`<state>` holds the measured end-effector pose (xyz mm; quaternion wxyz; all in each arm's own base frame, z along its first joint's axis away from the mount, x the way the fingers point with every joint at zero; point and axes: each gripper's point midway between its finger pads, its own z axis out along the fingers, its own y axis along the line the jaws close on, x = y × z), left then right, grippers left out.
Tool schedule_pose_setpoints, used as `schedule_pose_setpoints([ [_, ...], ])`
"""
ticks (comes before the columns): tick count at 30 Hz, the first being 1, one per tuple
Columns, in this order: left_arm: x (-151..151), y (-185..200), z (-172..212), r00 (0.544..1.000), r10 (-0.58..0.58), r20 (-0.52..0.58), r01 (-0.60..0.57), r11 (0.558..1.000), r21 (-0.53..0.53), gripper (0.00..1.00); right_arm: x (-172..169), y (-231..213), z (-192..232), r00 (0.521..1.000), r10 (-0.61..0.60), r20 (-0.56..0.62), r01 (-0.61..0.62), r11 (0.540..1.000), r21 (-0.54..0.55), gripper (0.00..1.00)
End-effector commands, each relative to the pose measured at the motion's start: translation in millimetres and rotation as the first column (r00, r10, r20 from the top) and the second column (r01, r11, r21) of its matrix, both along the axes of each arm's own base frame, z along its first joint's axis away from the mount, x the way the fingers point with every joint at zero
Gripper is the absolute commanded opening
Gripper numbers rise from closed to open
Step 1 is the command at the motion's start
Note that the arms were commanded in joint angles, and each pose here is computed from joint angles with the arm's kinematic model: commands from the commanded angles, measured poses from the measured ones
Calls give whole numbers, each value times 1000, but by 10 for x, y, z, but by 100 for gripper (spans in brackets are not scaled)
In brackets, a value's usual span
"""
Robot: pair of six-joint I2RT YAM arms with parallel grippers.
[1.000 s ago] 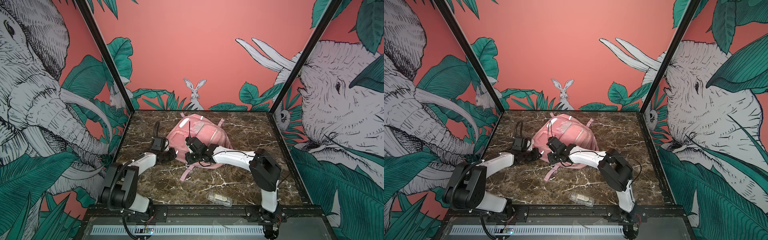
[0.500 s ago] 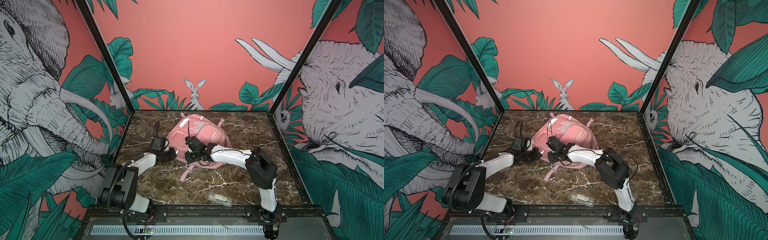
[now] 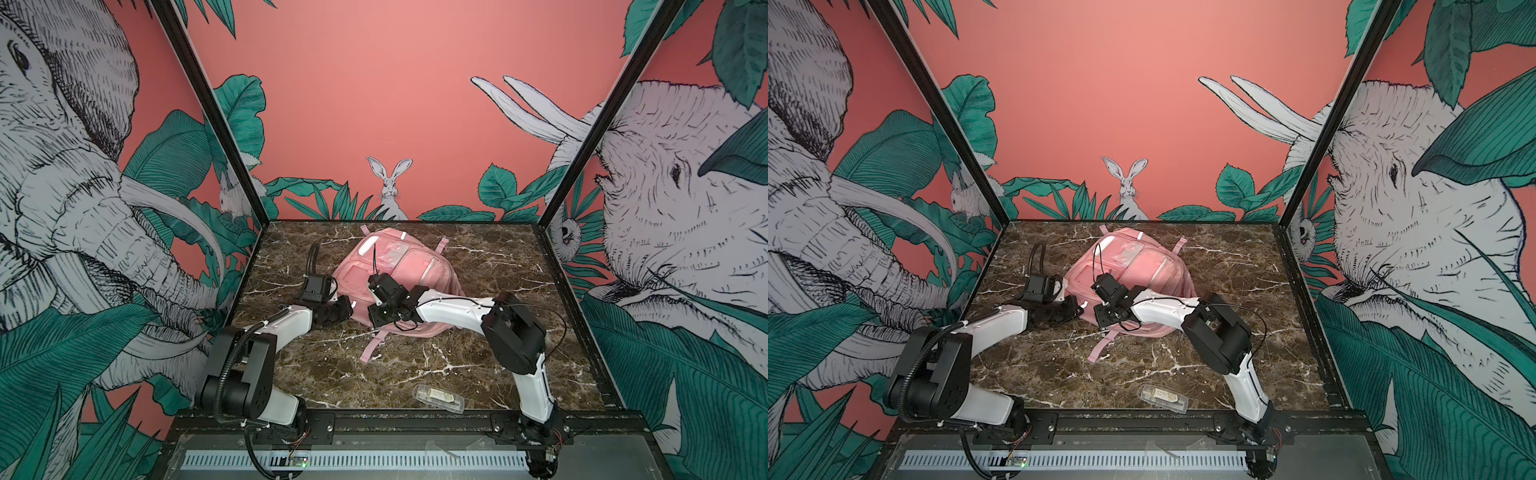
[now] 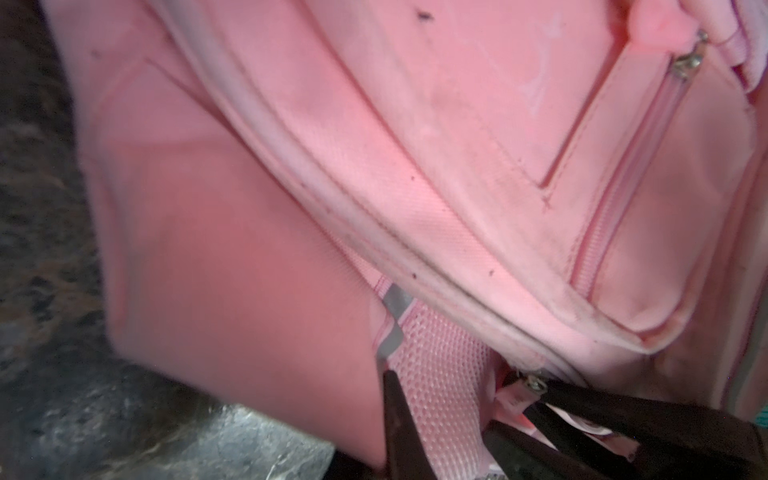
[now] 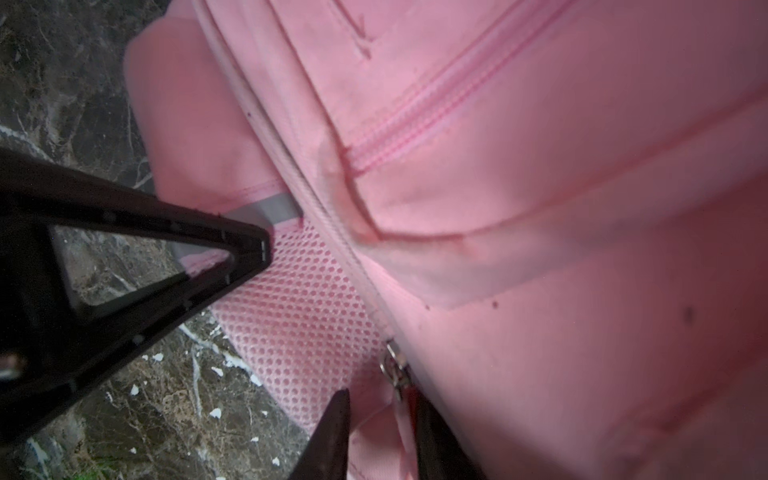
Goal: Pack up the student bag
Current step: 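Grasp the zipper pull with the right gripper while left holds the bag side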
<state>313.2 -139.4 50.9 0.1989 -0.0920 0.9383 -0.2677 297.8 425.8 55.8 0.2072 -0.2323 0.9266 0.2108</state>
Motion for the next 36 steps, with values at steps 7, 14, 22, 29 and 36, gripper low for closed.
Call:
schedule_pose_setpoints([
  [7,-91,-39,11,1000,-25,0,25,1000,-11,7,182,-28,-117,999,-45,25,45,999,-24,19],
  [14,-83,-29,-2,1000,-21,-3,21,1000,-3,7,156,-89,-81,999,-44,29,45,999,-30,12],
  [22,6,68,30,1000,22,3,-22,999,50,3,14,-208,93,999,-30,13,30,999,-16,7],
  [29,192,182,133,997,74,31,-76,994,75,0,-170,-397,198,1000,-16,-21,16,1000,-3,6],
  [36,377,377,216,989,137,58,-142,985,96,0,-395,-906,126,998,-39,-47,35,996,-86,6],
])
